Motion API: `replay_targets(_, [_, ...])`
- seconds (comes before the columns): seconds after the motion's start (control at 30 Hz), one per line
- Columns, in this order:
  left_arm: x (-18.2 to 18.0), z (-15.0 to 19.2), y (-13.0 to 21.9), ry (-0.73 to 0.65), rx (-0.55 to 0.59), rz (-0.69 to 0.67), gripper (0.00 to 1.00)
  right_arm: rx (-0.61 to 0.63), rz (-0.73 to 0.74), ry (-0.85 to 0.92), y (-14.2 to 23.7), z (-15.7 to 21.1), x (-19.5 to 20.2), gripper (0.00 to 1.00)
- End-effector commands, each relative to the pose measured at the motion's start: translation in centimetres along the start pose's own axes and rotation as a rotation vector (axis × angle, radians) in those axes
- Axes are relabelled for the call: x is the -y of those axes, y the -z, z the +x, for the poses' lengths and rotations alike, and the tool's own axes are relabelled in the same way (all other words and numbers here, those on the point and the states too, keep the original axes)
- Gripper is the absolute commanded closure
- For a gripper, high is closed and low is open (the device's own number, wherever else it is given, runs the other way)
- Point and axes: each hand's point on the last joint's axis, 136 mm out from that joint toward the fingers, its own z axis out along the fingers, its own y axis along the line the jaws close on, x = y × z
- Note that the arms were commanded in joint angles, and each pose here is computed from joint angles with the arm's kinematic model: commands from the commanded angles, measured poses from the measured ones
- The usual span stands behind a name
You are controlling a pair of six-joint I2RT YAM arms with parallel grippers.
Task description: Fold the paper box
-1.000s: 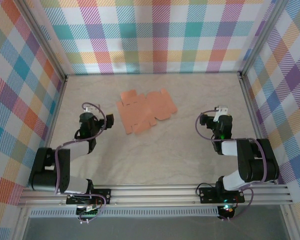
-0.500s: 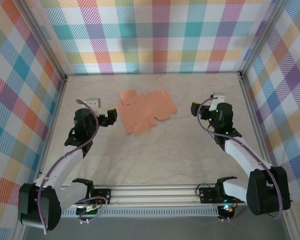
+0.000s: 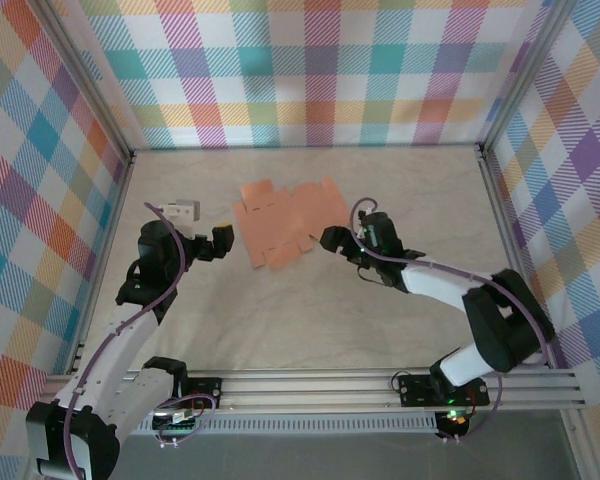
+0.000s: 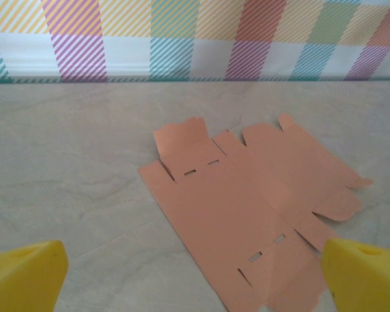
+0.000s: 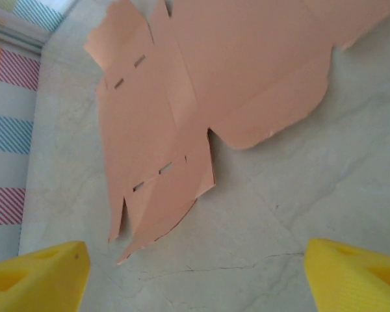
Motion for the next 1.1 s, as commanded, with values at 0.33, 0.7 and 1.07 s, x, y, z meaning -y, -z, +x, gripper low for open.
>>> replay_targets(0.33, [0.1, 2.0, -1.0, 0.022, -0.063, 0.001, 0.00, -0.141, -0.007, -0.271, -7.1, 3.2, -1.6, 0.58])
replay_targets(0.7, [-0.3, 2.9, -1.7, 0.041, -0.084, -0.016, 0.00, -0.163, 0.018, -0.229, -9.6, 2.3, -0.9, 0.71])
replay_targets(1.07, [-0.5, 3.9, -2.6, 0.094, -0.101, -0.021, 0.00, -0.142, 0.016, -0.181, -7.8, 0.6, -0.1, 1.00])
